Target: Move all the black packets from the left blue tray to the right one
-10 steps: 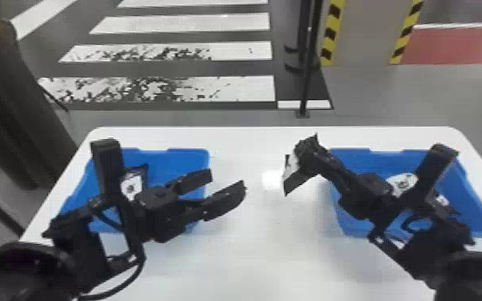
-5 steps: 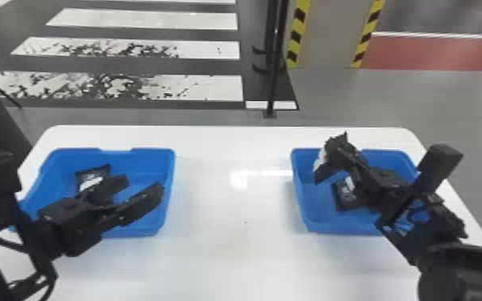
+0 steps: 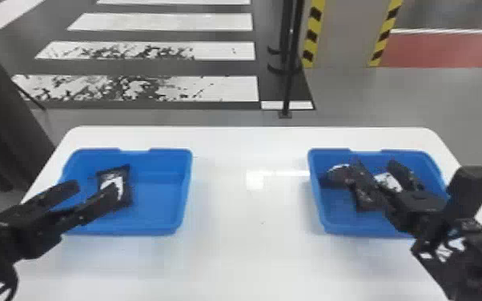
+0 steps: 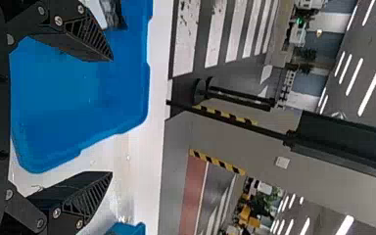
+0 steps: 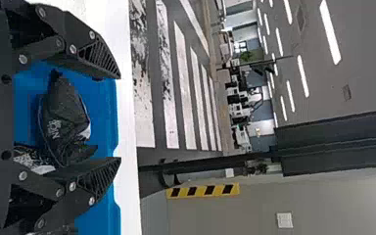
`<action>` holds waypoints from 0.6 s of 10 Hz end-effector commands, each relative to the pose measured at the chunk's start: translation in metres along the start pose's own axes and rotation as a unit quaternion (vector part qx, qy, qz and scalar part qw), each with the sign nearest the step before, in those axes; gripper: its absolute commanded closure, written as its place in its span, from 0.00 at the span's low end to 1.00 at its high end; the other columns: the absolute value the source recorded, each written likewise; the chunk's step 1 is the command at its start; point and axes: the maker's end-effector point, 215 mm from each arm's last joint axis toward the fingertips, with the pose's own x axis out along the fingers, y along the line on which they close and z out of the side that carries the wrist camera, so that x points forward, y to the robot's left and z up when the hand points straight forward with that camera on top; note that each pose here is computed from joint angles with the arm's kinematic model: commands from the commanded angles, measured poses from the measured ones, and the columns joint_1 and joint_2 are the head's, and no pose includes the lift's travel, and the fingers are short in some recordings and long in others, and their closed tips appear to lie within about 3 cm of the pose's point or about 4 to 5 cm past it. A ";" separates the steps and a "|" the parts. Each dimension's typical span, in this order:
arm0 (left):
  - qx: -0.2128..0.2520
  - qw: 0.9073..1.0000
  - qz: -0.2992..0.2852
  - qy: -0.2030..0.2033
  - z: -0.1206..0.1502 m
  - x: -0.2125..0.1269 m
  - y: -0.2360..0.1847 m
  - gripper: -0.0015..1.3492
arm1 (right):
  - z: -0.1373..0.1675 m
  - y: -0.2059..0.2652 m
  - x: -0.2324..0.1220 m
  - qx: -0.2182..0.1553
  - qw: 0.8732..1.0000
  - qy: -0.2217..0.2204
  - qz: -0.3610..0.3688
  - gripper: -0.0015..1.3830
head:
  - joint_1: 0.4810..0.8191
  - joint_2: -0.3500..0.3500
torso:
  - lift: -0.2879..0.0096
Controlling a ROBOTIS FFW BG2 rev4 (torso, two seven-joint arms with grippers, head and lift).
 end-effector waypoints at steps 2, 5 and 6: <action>0.006 0.997 0.074 0.023 -0.006 -0.018 0.051 0.16 | 0.014 0.042 -0.047 -0.020 0.999 -0.010 0.028 0.12 | 0.63 0.63 | 0.50; -0.004 0.985 0.161 0.060 -0.013 -0.015 0.112 0.16 | 0.024 0.102 -0.071 0.008 0.994 -0.013 0.105 0.12 | 0.63 0.82 | 0.50; -0.022 0.984 0.161 0.071 -0.021 0.007 0.127 0.16 | 0.025 0.118 -0.075 0.021 0.992 -0.011 0.125 0.12 | 0.63 0.90 | 0.50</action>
